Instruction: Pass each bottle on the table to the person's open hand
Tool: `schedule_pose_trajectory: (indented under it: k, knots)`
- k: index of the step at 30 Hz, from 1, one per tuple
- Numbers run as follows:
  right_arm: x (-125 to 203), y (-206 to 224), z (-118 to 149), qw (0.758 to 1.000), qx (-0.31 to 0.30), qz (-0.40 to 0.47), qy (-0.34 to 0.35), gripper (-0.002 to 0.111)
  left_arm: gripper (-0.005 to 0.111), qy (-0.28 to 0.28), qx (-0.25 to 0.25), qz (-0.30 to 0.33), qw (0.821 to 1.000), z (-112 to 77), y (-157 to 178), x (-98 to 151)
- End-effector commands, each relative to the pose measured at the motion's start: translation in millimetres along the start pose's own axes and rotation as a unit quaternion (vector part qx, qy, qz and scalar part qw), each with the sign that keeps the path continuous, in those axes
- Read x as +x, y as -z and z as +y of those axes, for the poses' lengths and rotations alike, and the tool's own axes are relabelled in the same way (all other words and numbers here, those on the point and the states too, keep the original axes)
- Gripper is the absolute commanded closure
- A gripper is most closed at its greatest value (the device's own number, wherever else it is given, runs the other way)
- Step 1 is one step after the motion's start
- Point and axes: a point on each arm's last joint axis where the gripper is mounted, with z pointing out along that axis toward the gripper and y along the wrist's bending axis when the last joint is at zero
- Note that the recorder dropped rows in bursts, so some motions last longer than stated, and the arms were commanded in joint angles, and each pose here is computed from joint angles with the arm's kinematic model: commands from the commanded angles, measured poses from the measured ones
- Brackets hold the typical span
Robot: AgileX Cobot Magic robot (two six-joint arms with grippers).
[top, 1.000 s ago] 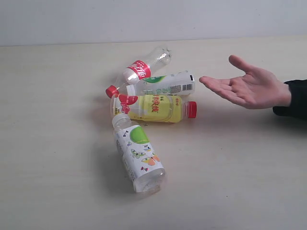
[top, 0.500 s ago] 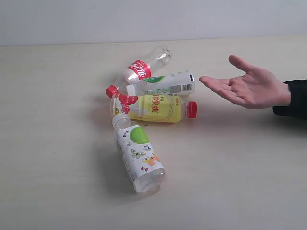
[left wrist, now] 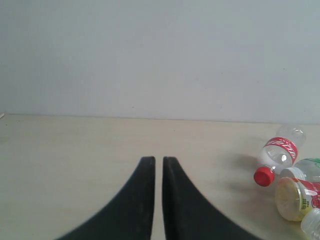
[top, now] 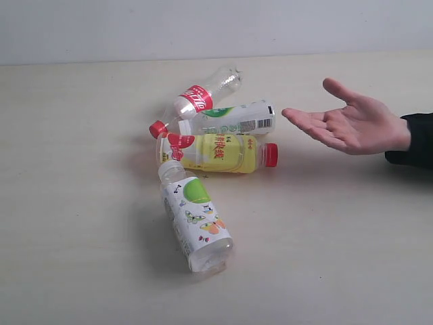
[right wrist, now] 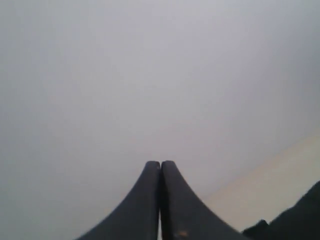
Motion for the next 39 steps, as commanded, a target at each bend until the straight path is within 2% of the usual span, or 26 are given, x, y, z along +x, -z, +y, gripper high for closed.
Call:
schedule_pose_trajectory:
  k: [1,2,3,5,8,11,13,16,19,21,24,26,29,32,35,36,38,39]
  knots:
    - [-14,2,2,0.991,-0.025,-0.083,-0.105,0.108,0.098,-0.001,0.003,-0.006,1.0,-0.3,1,-1]
    - [-14,2,2,0.982,-0.03,-0.081,-0.166,0.108,0.098,-0.001,0.003,-0.006,1.0,-0.3,1,-1]
    - [-15,2,4,0.979,-0.041,-0.086,-0.182,0.108,0.098,-0.001,0.003,-0.006,1.0,-0.3,1,-1]
    - [-18,1,10,0.984,-0.071,-0.096,-0.135,0.108,0.098,-0.001,0.003,-0.006,1.0,-0.3,1,-1]
    - [-24,-16,23,0.996,-0.068,-0.041,-0.034,0.108,0.098,-0.001,0.003,-0.006,1.0,-0.3,1,-1]
    - [-35,-43,40,0.995,-0.068,0.027,0.069,0.108,0.098,-0.001,0.003,-0.006,1.0,-0.3,1,-1]
    - [-36,-61,45,0.989,-0.069,0.075,0.103,0.108,0.098,-0.001,0.003,-0.006,1.0,-0.3,1,-1]
    - [-27,-90,51,0.978,-0.083,0.16,0.11,0.108,0.098,-0.001,0.003,-0.006,1.0,-0.3,1,-1]
    - [-18,-119,64,0.953,-0.141,0.244,0.113,0.108,0.098,-0.001,0.003,-0.006,1.0,-0.3,1,-1]
    - [-10,-138,72,0.927,-0.178,0.312,0.108,0.108,0.098,-0.001,0.003,-0.006,1.0,-0.3,1,-1]
    - [-1,-164,77,0.889,-0.2,0.4,0.096,0.108,0.098,-0.001,0.003,-0.006,1.0,-0.3,1,-1]
    - [2,-177,81,0.877,-0.216,0.426,0.061,0.108,0.098,-0.001,0.003,-0.006,1.0,-0.3,1,-1]
    - [8,-194,93,0.864,-0.241,0.438,0.061,0.108,0.098,-0.001,0.003,-0.006,1.0,-0.3,1,-1]
    - [18,-203,111,0.853,-0.272,0.435,0.095,0.108,0.098,-0.001,0.003,-0.006,1.0,-0.3,1,-1]
    - [35,-204,134,0.828,-0.328,0.417,0.181,0.108,0.098,-0.001,0.003,-0.006,1.0,-0.3,1,-1]
    - [43,-202,142,0.813,-0.352,0.401,0.231,0.108,0.098,-0.001,0.003,-0.006,1.0,-0.3,1,-1]
    - [53,-201,151,0.805,-0.349,0.372,0.303,0.108,0.098,-0.001,0.003,-0.006,1.0,-0.3,1,-1]
    - [57,-204,152,0.81,-0.321,0.356,0.339,0.108,0.098,-0.001,0.003,-0.006,1.0,-0.3,1,-1]
